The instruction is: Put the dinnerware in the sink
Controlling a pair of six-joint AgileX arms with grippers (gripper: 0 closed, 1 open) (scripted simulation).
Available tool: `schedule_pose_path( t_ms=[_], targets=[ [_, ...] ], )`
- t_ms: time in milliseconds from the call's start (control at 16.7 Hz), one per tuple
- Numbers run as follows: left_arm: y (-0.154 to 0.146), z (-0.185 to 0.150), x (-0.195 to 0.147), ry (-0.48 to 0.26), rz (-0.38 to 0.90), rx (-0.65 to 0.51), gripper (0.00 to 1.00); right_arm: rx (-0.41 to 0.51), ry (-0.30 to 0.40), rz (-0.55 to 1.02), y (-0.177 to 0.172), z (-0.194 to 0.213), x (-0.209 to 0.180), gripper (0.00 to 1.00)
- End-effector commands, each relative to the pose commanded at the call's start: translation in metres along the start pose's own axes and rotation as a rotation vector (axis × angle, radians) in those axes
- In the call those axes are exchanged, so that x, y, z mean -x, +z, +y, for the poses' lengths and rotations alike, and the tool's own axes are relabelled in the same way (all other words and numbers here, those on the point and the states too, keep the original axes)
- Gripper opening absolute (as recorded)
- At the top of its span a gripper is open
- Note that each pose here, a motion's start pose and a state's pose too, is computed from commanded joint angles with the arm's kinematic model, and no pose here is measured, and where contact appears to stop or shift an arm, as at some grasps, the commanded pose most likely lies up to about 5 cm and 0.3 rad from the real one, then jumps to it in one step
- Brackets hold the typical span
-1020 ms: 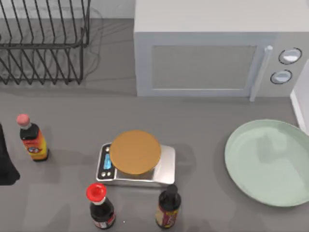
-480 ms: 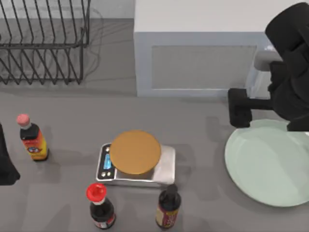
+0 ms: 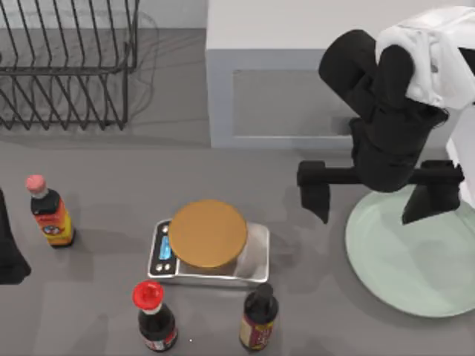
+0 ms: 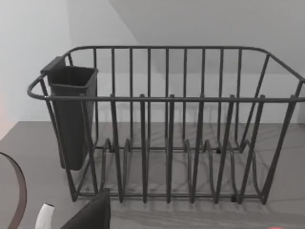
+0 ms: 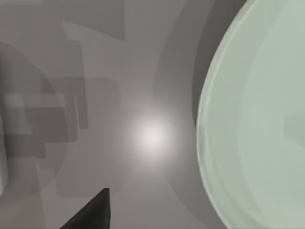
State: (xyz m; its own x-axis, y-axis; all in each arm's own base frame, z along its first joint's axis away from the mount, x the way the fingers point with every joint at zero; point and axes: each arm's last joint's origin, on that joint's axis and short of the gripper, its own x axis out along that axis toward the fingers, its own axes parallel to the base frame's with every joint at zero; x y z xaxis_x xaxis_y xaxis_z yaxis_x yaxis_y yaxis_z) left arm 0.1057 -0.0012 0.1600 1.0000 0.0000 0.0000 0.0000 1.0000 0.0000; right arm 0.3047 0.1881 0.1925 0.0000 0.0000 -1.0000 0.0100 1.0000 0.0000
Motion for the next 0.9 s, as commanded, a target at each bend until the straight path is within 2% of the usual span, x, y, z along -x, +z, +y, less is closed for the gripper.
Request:
schedule_pose_path(
  t_ms=[360, 900],
  targets=[
    [0.000, 0.000, 0.000, 0.000, 0.000, 0.000, 1.00, -0.004, -0.002, 0.003, 0.001, -0.002, -0.006, 1.00],
    [0.000, 0.000, 0.000, 0.000, 0.000, 0.000, 1.00, 0.000, 0.002, -0.003, 0.001, 0.000, -0.099, 1.00]
  ],
)
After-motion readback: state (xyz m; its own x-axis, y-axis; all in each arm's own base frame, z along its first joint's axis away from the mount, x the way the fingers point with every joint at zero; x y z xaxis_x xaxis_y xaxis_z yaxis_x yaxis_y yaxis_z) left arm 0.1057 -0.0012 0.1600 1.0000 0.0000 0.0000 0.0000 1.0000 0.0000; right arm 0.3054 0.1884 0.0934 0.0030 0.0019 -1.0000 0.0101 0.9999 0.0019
